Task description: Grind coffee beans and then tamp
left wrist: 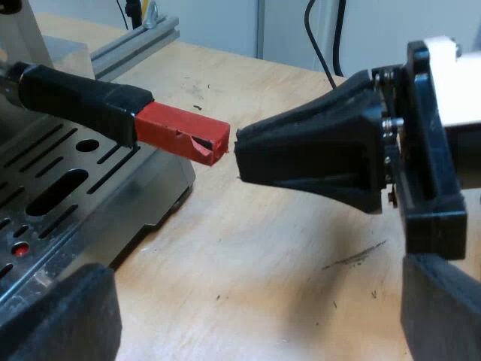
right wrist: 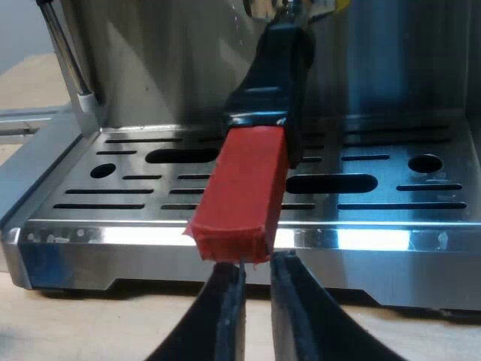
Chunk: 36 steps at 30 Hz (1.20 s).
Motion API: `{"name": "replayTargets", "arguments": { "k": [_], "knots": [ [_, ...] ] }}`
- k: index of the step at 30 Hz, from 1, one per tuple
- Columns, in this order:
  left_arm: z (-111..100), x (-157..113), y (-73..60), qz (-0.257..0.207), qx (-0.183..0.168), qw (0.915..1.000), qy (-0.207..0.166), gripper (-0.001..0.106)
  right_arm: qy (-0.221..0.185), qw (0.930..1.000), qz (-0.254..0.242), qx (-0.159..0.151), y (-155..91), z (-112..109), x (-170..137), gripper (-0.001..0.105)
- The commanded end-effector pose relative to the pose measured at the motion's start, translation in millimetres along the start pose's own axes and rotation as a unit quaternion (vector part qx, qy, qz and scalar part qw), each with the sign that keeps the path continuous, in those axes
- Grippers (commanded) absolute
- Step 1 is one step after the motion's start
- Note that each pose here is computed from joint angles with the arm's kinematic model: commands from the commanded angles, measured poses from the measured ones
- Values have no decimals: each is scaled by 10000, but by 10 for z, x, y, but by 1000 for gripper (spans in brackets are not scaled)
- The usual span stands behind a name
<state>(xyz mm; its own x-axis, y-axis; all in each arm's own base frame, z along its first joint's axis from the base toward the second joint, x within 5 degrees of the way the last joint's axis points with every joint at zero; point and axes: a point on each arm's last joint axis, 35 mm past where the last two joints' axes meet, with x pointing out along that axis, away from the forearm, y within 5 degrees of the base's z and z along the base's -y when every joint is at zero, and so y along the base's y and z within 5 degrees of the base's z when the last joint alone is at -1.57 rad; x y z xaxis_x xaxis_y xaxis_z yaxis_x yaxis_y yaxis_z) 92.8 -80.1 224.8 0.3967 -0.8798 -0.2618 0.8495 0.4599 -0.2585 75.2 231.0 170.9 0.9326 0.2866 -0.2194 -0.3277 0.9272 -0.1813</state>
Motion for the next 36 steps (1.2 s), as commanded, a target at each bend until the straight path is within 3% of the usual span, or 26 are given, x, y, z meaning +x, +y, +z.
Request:
{"name": "replayTargets", "arguments": {
  "k": [1,14,19,21,24,31,36],
  "knots": [
    [18,1,-12,-84,-10,10000,-43,77,-22,9999,-111,19,-8,2,13,12],
    [25,1,-12,-87,7,9999,-70,77,-51,9999,-141,50,-17,16,28,12],
    [25,1,-12,-87,7,9999,-70,77,-106,9993,-192,296,-66,68,115,12],
    [25,1,-12,-87,7,9999,-70,77,-107,9993,-222,264,-74,77,129,12],
    [25,1,-12,-87,7,9999,-70,77,-134,9992,-383,26,-88,83,133,12],
    [25,1,-12,-87,7,9999,-70,77,-311,9950,-918,225,-123,127,127,12],
    [25,1,-12,-87,7,9999,-70,77,-300,9945,-977,235,-142,128,149,12]
  ]
}}
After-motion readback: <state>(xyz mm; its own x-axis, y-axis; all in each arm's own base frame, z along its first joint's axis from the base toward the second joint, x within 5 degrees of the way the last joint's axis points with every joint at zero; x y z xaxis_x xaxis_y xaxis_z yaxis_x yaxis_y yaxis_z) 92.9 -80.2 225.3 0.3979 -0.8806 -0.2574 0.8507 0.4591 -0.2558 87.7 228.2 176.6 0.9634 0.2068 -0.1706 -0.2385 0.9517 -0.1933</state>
